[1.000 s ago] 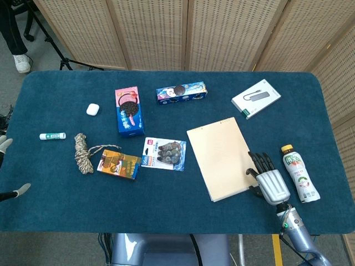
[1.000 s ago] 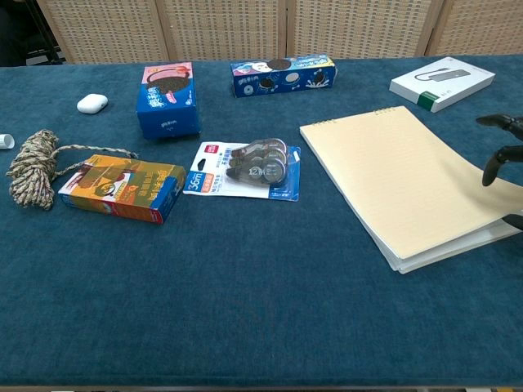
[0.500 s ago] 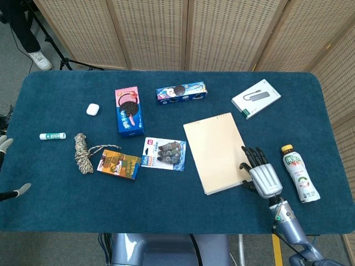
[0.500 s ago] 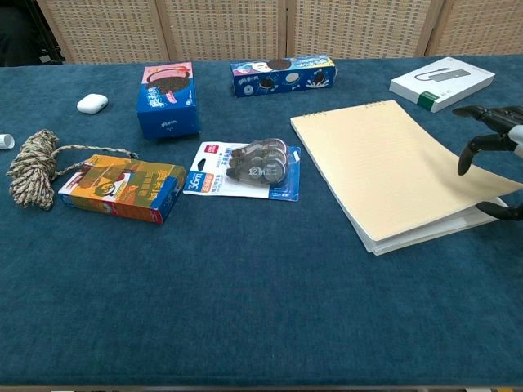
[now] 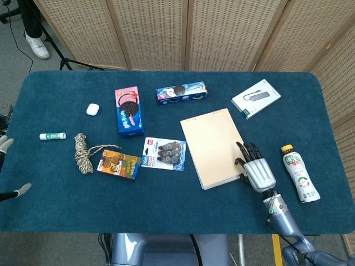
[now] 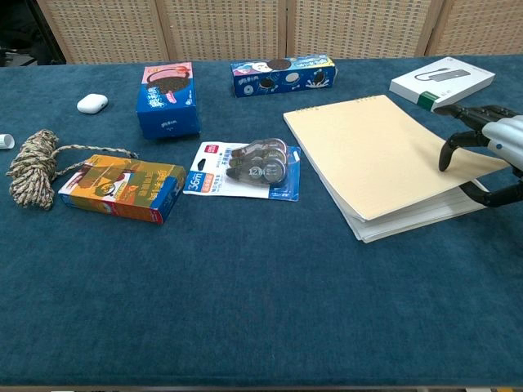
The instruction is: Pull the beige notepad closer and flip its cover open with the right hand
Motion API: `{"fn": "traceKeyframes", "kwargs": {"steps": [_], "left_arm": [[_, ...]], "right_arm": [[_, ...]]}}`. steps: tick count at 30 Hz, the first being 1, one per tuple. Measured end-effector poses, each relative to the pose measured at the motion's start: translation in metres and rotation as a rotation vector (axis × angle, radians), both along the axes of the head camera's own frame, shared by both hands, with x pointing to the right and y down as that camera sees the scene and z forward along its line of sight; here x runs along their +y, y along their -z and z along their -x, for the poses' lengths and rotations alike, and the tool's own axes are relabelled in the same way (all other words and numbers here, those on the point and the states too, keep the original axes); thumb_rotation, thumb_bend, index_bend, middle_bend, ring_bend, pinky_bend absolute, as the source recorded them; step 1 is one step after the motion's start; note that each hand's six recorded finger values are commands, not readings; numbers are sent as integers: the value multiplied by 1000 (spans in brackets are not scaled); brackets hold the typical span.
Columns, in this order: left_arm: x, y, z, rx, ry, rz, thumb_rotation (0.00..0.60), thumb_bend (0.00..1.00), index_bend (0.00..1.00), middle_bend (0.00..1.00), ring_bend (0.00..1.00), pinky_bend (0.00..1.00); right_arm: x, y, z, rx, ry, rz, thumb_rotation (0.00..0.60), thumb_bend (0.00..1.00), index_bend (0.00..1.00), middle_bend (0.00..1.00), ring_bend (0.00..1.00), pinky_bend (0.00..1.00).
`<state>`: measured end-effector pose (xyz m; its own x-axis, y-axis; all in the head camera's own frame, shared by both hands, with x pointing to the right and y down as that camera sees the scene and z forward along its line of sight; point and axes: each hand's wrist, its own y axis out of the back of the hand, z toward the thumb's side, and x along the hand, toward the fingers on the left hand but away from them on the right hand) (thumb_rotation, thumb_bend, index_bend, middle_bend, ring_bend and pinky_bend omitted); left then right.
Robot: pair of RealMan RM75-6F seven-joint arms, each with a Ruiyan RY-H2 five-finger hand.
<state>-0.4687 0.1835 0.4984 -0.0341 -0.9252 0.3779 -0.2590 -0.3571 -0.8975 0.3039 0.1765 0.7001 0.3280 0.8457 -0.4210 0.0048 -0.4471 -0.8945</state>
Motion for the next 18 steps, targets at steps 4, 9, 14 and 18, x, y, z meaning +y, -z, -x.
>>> {"fn": "traceKeyframes", "kwargs": {"steps": [4, 9, 14, 18], "left_arm": [[0, 0, 0, 0, 0, 1, 600, 0, 0, 0, 0, 0], [0, 0, 0, -1, 0, 2, 600, 0, 0, 0, 0, 0], [0, 0, -1, -1, -2, 2, 600, 0, 0, 0, 0, 0], [0, -1, -1, -1, -2, 2, 600, 0, 0, 0, 0, 0]], "right_arm": [[-2, -2, 1, -1, -1, 3, 600, 525, 437, 0, 0, 0], [-2, -2, 1, -12, -3, 3, 600, 517, 507, 0, 0, 0], [-2, -2, 0, -17, 2, 5, 600, 622, 575, 0, 0, 0], [-1, -3, -1, -12, 16, 11, 600, 672, 601, 1, 0, 0]]}}
